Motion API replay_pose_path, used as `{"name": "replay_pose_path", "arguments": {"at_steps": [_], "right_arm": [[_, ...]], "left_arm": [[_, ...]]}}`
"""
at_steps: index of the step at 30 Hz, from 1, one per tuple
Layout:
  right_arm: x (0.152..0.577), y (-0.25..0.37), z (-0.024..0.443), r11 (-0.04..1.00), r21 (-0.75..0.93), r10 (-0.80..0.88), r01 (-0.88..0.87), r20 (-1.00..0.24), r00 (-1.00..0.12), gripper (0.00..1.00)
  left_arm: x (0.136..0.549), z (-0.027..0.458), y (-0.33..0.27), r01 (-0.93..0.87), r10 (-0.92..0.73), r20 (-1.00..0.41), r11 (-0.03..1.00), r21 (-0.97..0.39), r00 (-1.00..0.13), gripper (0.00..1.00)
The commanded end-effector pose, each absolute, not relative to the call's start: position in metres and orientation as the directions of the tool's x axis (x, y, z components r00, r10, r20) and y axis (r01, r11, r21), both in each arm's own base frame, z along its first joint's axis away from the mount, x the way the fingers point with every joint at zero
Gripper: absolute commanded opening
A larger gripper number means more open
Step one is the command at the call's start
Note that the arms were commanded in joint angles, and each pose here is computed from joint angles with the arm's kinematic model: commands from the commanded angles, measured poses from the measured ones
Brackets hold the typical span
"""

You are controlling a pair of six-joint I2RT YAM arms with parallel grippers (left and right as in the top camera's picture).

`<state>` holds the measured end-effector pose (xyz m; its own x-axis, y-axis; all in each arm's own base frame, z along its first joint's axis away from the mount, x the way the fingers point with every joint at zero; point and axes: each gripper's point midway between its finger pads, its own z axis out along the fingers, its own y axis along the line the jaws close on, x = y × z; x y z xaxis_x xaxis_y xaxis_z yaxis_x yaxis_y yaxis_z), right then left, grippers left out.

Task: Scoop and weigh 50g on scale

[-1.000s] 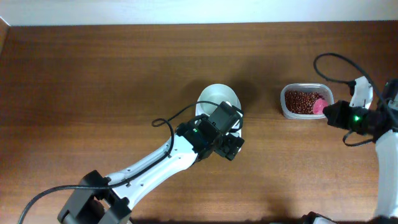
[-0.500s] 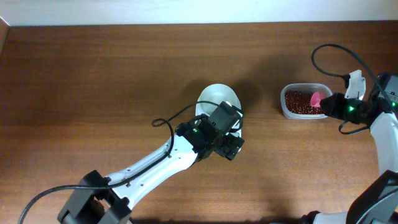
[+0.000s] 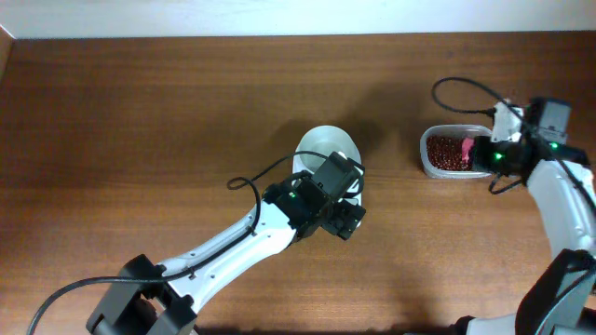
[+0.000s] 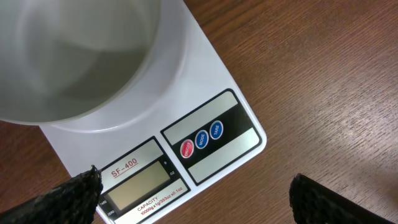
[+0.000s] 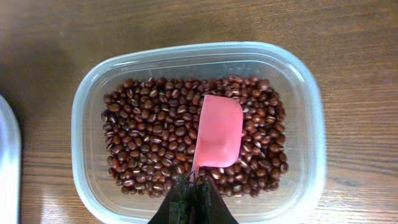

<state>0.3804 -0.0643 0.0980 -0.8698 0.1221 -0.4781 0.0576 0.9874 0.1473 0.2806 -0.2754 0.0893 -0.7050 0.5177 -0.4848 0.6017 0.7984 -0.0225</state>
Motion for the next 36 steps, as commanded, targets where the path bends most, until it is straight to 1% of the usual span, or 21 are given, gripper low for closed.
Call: {"name": "replay_pose_path", "arguments": {"at_steps": [1, 3, 6, 9, 12, 16, 20, 26, 29, 32, 34, 36], "right_arm": [[0.38, -0.067, 0.092, 0.995, 0.073, 0.091, 0.064, -0.465, -0.881, 0.04], [0.379, -0.067, 0.088, 0.994, 0.079, 0.1, 0.072, -0.453, -0.886, 0.04], [0.375, -0.052, 0.07, 0.984, 0.17, 0.113, 0.048, -0.399, -0.91, 0.04], [0.375, -0.042, 0.061, 0.963, 0.252, 0.184, 0.095, -0.357, -0.916, 0.04], [0.376, -0.03, 0.066, 0.946, 0.318, 0.185, 0.066, -0.361, -0.914, 0.04], [0.375, -0.04, 0.067, 0.927, 0.345, 0.268, 0.147, -0.337, -0.902, 0.04], [0.37, -0.059, 0.082, 0.91, 0.367, 0.324, 0.195, -0.334, -0.885, 0.04], [0.373, -0.062, 0.11, 0.919, 0.357, 0.315, 0.167, -0.413, -0.854, 0.04], [0.372, -0.061, 0.111, 0.917, 0.363, 0.316, 0.164, -0.413, -0.854, 0.04], [0.374, -0.049, 0.116, 0.897, 0.423, 0.316, 0.127, -0.413, -0.854, 0.04], [0.373, -0.048, 0.116, 0.891, 0.435, 0.323, 0.131, -0.405, -0.855, 0.04], [0.372, -0.052, 0.116, 0.872, 0.458, 0.37, 0.173, -0.384, -0.846, 0.04]], "left_arm": [[0.281, 0.093, -0.28, 0.612, 0.522, -0.492, 0.79, -0.027, -0.697, 0.99], [0.281, 0.093, -0.28, 0.612, 0.522, -0.492, 0.79, -0.027, -0.697, 0.99], [0.281, 0.093, -0.28, 0.612, 0.522, -0.492, 0.79, -0.027, -0.697, 0.99], [0.281, 0.093, -0.28, 0.612, 0.522, -0.492, 0.79, -0.027, -0.697, 0.99], [0.281, 0.093, -0.28, 0.612, 0.522, -0.492, 0.79, -0.027, -0.697, 0.99], [0.281, 0.093, -0.28, 0.612, 0.522, -0.492, 0.79, -0.027, -0.697, 0.99], [0.281, 0.093, -0.28, 0.612, 0.522, -0.492, 0.79, -0.027, -0.697, 0.99], [0.281, 0.093, -0.28, 0.612, 0.522, -0.492, 0.79, -0.027, -0.697, 0.99], [0.281, 0.093, -0.28, 0.612, 0.522, -0.492, 0.79, -0.027, -0.697, 0.99], [0.281, 0.093, -0.28, 0.612, 0.522, -0.492, 0.79, -0.027, -0.697, 0.99], [0.281, 0.093, -0.28, 0.612, 0.522, -0.492, 0.79, -0.027, -0.697, 0.99], [0.281, 0.093, -0.28, 0.612, 0.522, -0.492, 0.79, -0.027, -0.697, 0.99]]}}
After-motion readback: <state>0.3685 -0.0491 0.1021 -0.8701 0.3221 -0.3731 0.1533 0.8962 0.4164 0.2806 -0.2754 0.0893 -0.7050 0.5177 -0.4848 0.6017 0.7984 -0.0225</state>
